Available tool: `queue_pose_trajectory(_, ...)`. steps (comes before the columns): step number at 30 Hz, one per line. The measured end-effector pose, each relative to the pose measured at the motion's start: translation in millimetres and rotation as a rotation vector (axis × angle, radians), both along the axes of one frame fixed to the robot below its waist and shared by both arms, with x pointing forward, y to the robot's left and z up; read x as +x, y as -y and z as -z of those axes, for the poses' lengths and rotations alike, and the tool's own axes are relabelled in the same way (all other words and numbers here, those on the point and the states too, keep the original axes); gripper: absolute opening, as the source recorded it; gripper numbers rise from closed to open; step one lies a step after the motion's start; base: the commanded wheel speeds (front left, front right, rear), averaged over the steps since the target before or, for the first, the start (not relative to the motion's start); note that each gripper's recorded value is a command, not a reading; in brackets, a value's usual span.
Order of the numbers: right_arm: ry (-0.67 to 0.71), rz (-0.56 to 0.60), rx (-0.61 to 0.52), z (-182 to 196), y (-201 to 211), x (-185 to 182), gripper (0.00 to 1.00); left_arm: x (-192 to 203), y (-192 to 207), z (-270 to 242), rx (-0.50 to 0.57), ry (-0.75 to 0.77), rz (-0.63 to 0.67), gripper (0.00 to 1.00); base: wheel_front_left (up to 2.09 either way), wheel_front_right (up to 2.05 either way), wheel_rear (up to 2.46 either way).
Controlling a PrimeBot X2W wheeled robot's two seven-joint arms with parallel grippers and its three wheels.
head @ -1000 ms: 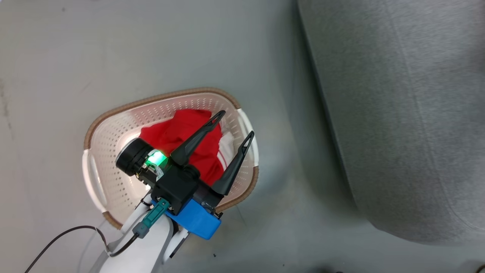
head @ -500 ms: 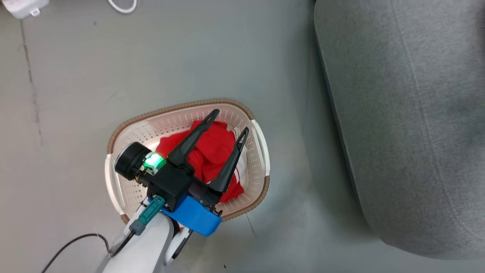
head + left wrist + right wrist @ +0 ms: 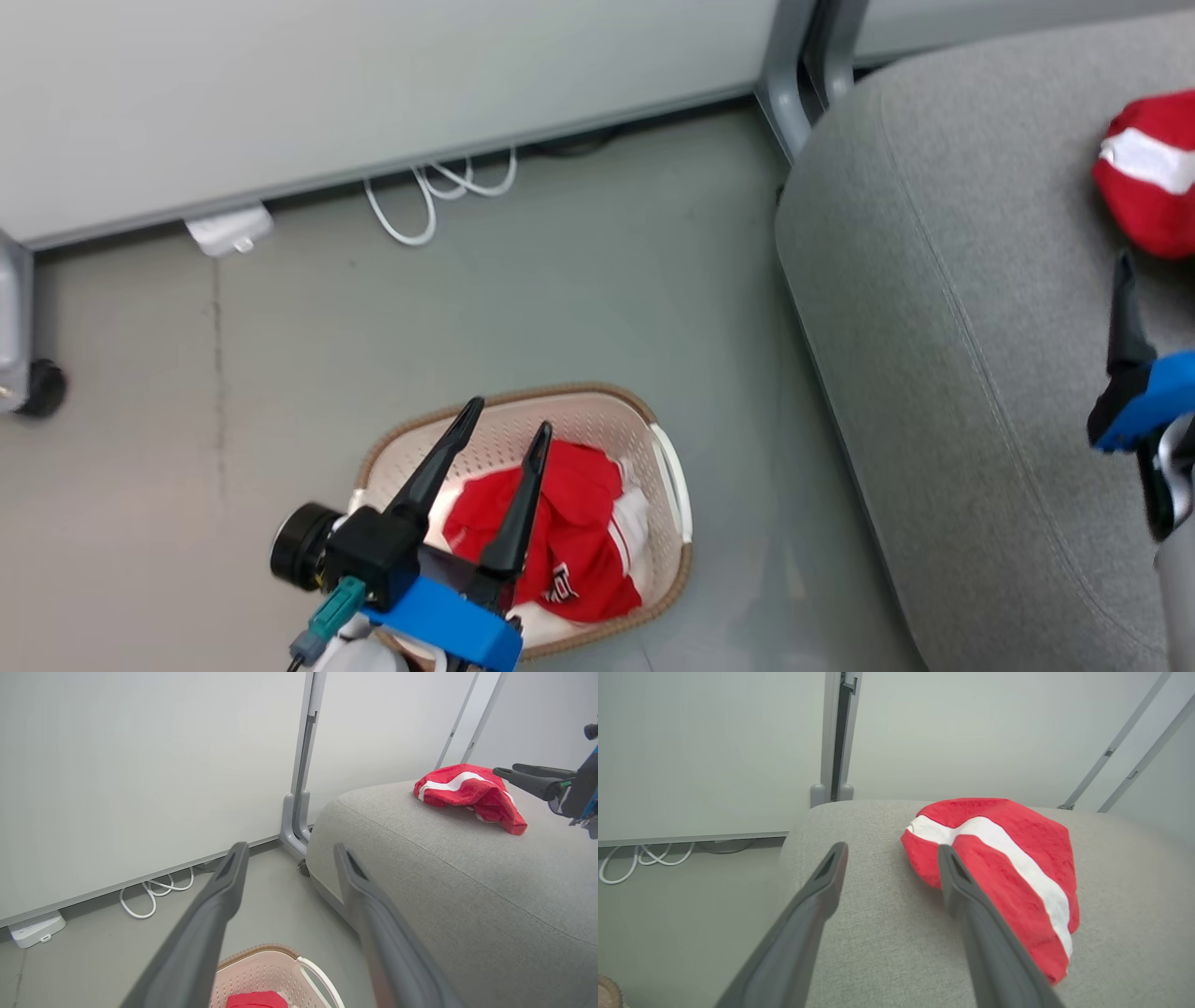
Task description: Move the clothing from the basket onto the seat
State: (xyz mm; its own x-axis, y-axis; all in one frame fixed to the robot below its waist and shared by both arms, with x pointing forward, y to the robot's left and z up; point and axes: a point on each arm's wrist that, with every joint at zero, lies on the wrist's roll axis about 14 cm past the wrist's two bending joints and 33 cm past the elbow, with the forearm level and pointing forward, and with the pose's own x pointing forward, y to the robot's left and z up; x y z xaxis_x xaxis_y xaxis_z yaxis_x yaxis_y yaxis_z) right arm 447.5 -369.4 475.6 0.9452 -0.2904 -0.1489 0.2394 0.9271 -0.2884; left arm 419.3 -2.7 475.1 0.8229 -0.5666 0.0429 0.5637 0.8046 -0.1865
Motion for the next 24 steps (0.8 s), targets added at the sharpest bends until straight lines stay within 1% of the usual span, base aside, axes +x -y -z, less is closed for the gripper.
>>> queue_pose_trajectory(4, 0.086, -0.087, 0.009, -17, -38, -12, 1.0, -13, -32, -9, 0.007, 0.007, -0.106, 1.0, 0.0, 0.0, 0.0)
queue_pose_trajectory(8, 0.142, -0.165, 0.055, -27, -81, -22, 1.0, -23, -72, -14, 0.015, 0.01, -0.232, 1.0, 0.0, 0.0, 0.0)
queue_pose_trajectory(11, 0.162, -0.231, 0.086, -33, -116, -31, 1.0, -30, -102, -16, 0.025, 0.014, -0.323, 1.0, 0.0, 0.0, 0.0)
queue_pose_trajectory(15, 0.155, -0.302, 0.136, -33, -155, -46, 1.0, -41, -137, -18, 0.033, 0.017, -0.429, 1.0, 0.0, 0.0, 0.0)
queue_pose_trajectory(20, 0.168, -0.354, 0.178, -39, -182, -61, 1.0, -56, -167, -17, 0.035, 0.01, -0.521, 1.0, 0.0, 0.0, 0.0)
queue_pose_trajectory(24, 0.164, -0.368, 0.186, -42, -191, -69, 1.0, -61, -175, -14, 0.041, 0.001, -0.546, 1.0, 0.0, 0.0, 0.0)
